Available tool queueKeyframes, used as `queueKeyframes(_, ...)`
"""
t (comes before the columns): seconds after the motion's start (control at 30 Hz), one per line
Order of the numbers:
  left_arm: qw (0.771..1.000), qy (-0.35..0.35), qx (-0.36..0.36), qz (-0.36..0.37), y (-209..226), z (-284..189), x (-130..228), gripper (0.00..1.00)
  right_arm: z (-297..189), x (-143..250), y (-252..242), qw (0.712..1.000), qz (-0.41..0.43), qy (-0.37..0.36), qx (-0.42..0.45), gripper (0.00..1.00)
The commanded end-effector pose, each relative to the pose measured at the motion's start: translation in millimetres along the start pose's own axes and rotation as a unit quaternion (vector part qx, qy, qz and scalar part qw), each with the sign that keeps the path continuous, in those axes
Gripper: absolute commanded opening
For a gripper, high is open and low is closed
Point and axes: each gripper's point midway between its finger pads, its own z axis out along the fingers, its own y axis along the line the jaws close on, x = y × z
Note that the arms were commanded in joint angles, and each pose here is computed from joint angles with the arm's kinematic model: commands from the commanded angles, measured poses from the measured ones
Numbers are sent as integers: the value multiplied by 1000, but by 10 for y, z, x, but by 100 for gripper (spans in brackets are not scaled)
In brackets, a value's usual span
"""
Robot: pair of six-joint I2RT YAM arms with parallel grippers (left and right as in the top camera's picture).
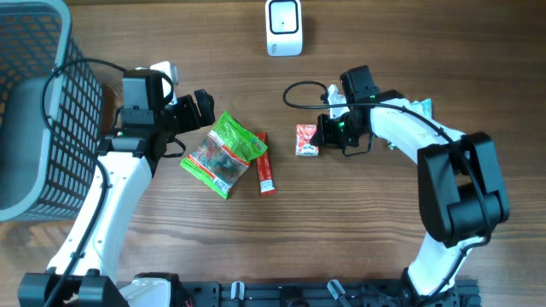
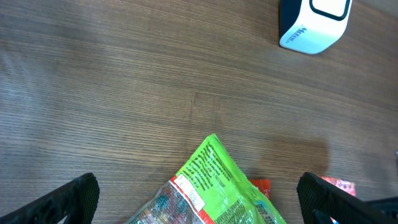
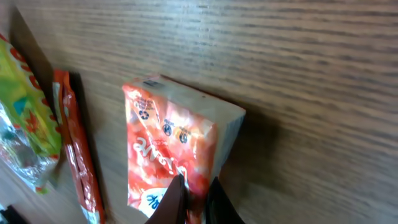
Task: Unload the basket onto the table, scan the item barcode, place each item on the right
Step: 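Hold the red pack under the white scanner with the right gripper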
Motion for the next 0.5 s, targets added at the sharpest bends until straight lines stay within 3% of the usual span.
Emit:
queueKeyframes(0.0,1000,-10,-2,7,13,-37,-57,100,-521,-252,168,995,-53,-79,26,5)
queueKeyframes(0.17,1000,-10,-2,7,13,-37,-57,100,-1285,-322,514,981,-83,-174,26,4)
queueKeyframes(0.47,1000,-10,-2,7,13,-37,-57,100,-2883,-387,713,950,-48,-254,176,5)
